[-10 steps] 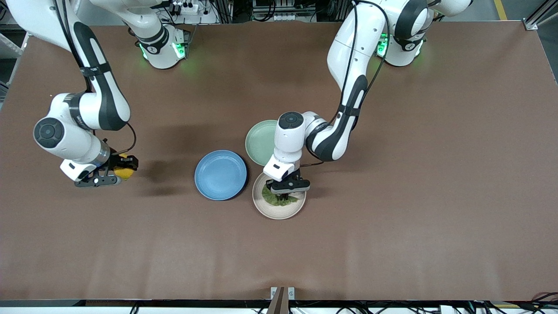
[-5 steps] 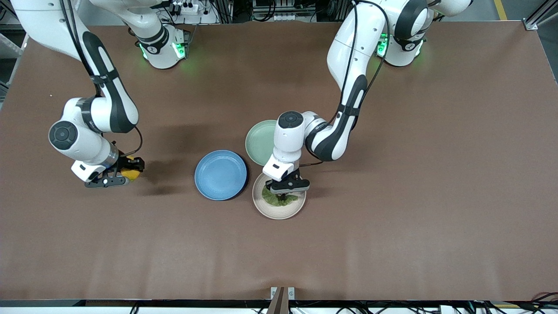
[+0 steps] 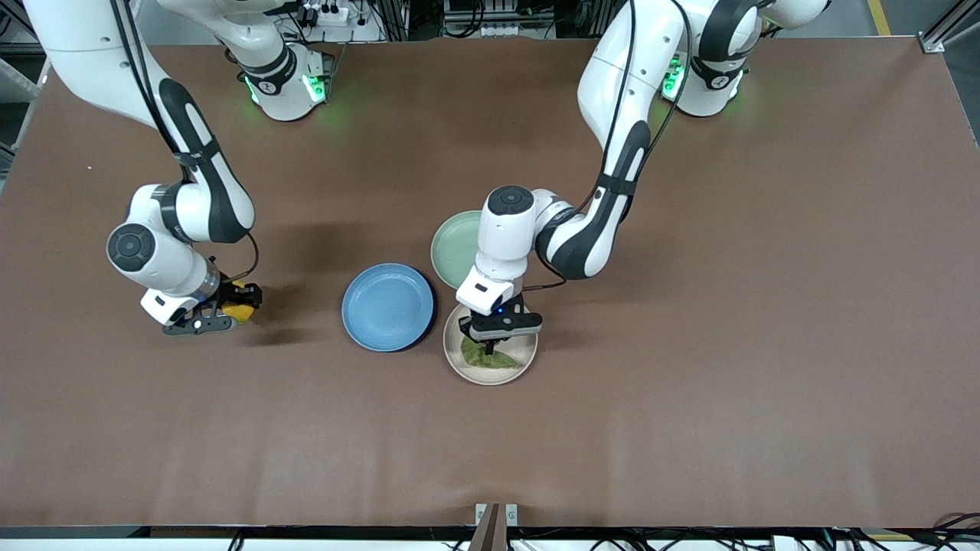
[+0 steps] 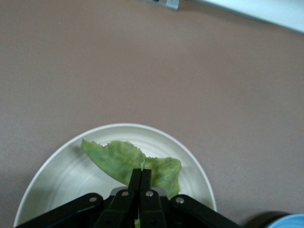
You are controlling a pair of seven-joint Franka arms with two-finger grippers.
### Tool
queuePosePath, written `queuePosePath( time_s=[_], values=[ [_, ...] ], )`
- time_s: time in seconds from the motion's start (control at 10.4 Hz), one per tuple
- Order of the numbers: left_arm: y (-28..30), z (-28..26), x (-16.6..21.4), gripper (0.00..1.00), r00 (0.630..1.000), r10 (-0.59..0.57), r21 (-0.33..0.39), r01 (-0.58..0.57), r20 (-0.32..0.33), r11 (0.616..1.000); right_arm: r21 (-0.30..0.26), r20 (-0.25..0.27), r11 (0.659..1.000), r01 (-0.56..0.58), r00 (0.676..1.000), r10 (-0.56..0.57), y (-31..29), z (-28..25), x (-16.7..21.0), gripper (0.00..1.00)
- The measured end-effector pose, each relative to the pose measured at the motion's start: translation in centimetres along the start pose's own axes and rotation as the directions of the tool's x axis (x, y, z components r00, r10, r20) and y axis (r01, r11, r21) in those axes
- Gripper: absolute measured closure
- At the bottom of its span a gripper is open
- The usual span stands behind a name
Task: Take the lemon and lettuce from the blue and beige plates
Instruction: 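Lift the lettuce with the left gripper while the right gripper lowers the lemon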
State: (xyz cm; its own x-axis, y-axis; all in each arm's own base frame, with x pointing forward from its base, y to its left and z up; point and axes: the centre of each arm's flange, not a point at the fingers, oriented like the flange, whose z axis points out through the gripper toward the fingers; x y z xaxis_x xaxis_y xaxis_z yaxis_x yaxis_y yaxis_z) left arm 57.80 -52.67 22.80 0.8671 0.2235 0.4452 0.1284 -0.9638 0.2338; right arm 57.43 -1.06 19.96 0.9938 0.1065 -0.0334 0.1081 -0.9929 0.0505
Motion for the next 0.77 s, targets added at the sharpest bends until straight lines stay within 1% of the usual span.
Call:
queuePosePath(
  time_s=[0.1, 0.38, 0.57, 0.67, 0.77],
  values=[
    [0.0, -0.9, 0.9, 0.98, 1.000, -0.009, 0.012, 0.009, 0.000, 1.000, 0.001, 0.002, 1.000, -0.002, 1.000, 0.002, 0.0, 0.5, 0.0, 0.36],
    [-0.4, -4.1, 3.8, 0.98, 0.999, -0.044, 0.078, 0.042, 0.017, 0.996, 0.004, 0.003, 1.000, -0.012, 1.000, 0.012, 0.1, 1.0, -0.1, 0.36],
    [-1.5, -5.4, 5.8, 0.98, 0.997, -0.064, 0.126, 0.060, 0.031, 0.990, 0.027, -0.010, 0.998, -0.055, 0.998, 0.055, 0.2, 2.1, 0.0, 0.36],
    [-2.3, -5.8, 6.9, 0.98, 0.996, -0.073, 0.145, 0.065, 0.052, 0.987, 0.033, -0.013, 0.997, -0.066, 0.998, 0.067, 0.3, 2.2, 0.0, 0.36],
    [-3.6, -6.2, 8.3, 0.98, 0.992, -0.080, 0.156, 0.064, 0.093, 0.986, 0.035, -0.013, 0.997, -0.069, 0.997, 0.070, 0.3, 2.2, 0.0, 0.36]
  ],
)
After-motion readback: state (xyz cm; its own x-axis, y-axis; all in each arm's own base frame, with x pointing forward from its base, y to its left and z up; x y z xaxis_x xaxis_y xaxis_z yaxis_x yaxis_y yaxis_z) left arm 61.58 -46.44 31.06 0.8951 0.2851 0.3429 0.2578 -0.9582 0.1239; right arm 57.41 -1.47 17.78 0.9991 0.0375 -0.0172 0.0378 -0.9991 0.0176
